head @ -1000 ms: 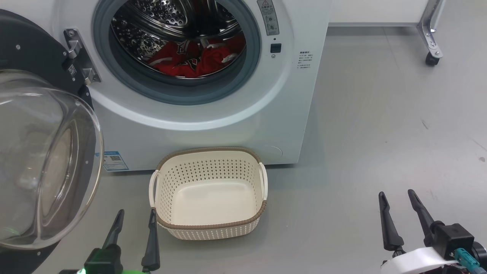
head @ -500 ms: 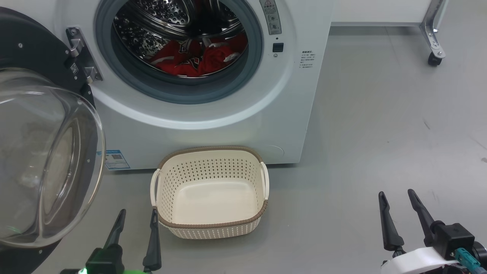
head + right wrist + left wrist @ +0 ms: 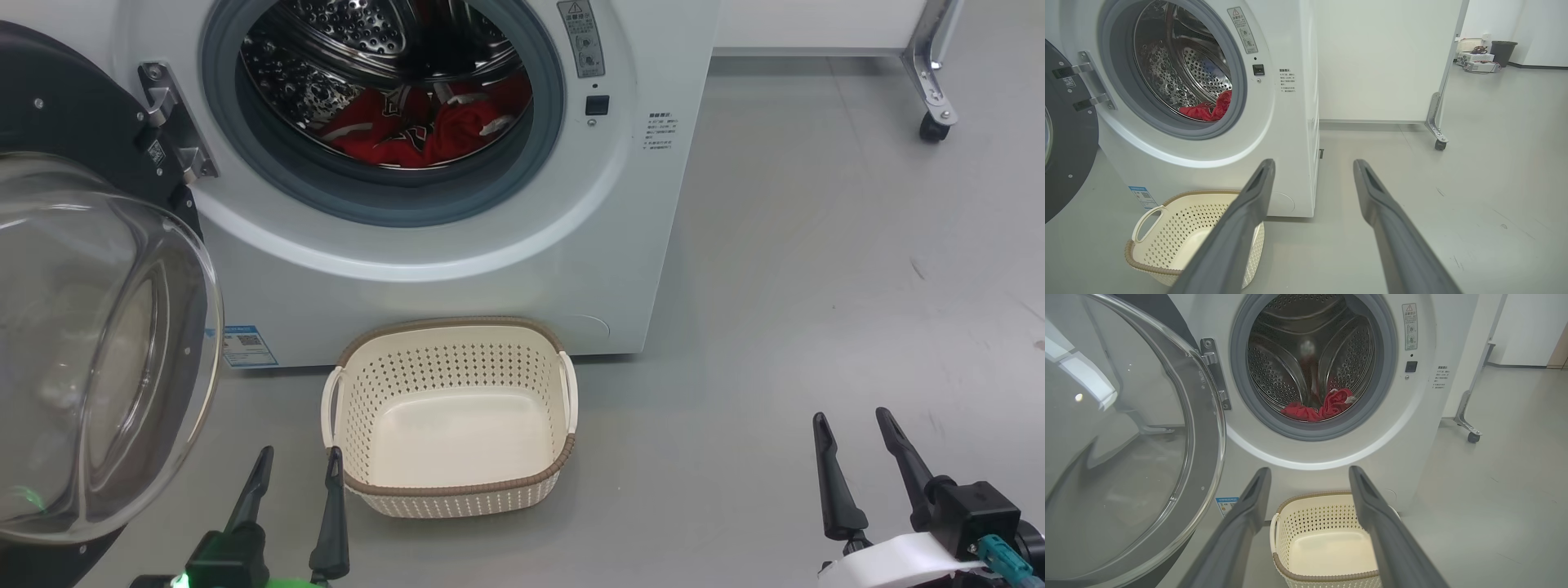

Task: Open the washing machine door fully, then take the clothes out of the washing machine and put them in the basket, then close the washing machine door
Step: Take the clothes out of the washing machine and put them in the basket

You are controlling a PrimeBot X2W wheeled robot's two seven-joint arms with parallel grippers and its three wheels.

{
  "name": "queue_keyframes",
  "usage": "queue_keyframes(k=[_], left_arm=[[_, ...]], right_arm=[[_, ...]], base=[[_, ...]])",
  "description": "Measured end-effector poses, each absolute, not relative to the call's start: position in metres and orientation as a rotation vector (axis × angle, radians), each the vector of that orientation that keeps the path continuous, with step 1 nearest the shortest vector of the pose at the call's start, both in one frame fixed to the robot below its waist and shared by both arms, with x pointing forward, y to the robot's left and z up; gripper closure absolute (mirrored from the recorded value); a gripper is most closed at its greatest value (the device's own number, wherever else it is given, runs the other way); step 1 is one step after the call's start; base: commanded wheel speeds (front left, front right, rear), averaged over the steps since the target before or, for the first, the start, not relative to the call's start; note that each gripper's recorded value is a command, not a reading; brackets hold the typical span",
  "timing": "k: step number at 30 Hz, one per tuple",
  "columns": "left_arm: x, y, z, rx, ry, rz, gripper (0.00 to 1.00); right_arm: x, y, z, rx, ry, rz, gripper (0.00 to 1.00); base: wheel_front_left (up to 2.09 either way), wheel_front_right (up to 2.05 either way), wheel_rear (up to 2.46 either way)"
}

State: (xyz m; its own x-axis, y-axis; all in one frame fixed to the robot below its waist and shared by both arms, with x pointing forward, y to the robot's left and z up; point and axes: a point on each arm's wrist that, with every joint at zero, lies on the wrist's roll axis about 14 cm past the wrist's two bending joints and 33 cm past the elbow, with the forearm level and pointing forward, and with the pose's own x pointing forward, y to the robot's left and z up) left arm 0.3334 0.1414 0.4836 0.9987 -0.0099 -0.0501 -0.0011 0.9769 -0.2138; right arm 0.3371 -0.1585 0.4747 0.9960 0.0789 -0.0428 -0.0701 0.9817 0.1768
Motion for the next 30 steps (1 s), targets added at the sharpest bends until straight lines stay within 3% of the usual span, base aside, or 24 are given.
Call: queue_keyframes(k=[30], left_arm=[[0.3384, 0.1419, 0.4853, -0.206, 0.049, -0.001, 0.0]], right_arm=[[0.3397, -0.1559, 0.4712, 0.186, 0.067, 0.082, 0.0]], base=[[0.84, -0.84, 0.0]])
